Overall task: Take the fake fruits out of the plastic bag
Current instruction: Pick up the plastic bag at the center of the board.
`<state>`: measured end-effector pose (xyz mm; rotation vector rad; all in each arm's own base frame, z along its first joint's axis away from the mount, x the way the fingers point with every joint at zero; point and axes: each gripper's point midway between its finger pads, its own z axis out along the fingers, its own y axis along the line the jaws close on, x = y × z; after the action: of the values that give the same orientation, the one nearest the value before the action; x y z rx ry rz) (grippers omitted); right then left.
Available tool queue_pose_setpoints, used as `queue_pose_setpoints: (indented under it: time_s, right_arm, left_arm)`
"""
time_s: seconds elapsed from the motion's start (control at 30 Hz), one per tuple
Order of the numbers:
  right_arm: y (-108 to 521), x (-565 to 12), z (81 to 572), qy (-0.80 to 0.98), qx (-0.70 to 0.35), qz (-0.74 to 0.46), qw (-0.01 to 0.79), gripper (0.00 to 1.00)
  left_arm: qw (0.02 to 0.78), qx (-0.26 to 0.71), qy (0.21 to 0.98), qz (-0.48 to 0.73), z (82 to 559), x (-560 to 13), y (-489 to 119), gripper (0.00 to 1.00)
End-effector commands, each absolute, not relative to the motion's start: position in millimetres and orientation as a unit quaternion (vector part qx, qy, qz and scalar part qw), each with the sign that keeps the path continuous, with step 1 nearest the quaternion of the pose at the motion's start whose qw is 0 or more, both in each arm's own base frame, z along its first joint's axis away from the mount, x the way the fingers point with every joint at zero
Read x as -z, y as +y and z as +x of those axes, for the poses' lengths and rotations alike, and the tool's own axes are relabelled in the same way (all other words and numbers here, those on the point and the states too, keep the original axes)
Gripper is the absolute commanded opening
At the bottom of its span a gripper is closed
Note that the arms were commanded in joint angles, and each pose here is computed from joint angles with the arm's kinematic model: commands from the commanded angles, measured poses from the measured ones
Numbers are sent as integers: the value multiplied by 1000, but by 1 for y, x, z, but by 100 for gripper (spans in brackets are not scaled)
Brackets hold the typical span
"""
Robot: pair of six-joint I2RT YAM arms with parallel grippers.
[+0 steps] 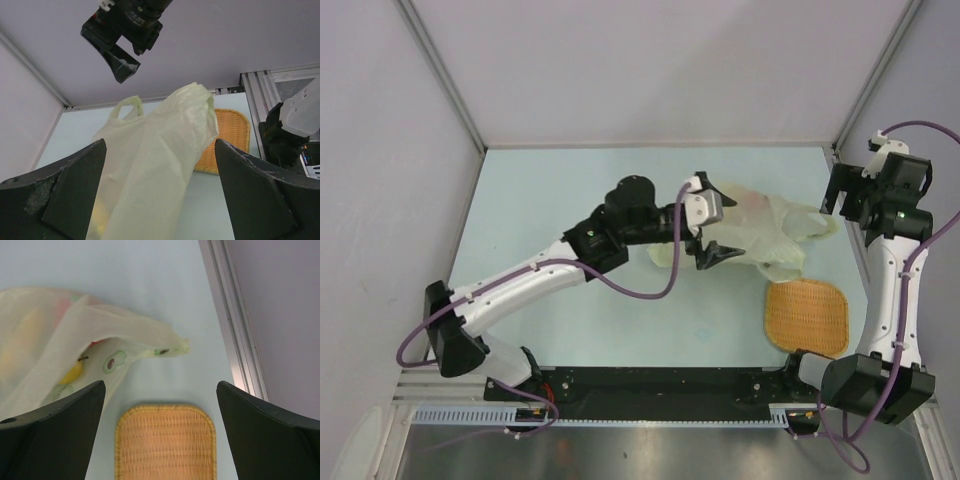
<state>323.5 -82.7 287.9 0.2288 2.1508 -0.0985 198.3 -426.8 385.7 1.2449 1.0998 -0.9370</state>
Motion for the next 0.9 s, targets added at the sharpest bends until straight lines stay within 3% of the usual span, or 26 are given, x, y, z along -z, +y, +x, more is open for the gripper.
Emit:
queue_pose_setpoints:
  time_s: [0.0,0.17,0.3,0.6,0.7,0.73,0.8,0.83,0.87]
  right_arm:
    - [-99,-265,307,892,46,89,441,99]
    - [-112,-244,312,900,43,75,426,100]
    - [-120,-222,333,903,33,61,424,100]
    - [-139,-154,405,908,20,39,417,100]
    - [-136,-135,420,910,16,19,413,100]
    - [-134,-131,423,911,16,13,413,100]
    - [-133,-122,433,910,20,-2,414,93]
    - [-128,-121,437,909,17,-12,417,87]
    - [-124,-122,441,906,14,-21,422,66]
  left_arm:
    - [606,395,423,546,184,-400,-460,94]
    - [613,386,408,557,178,-396,-488,94]
    - [621,352,453,535,206,-379,-510,89]
    - [616,283,513,527,247,-357,-516,67]
    - [603,280,521,535,251,-347,-517,43]
    - [600,279,526,534,253,-344,-516,21]
    - [598,272,543,523,263,-342,-510,1]
    - [599,269,551,515,267,-343,-506,0]
    - [602,264,562,503,280,-347,-492,0]
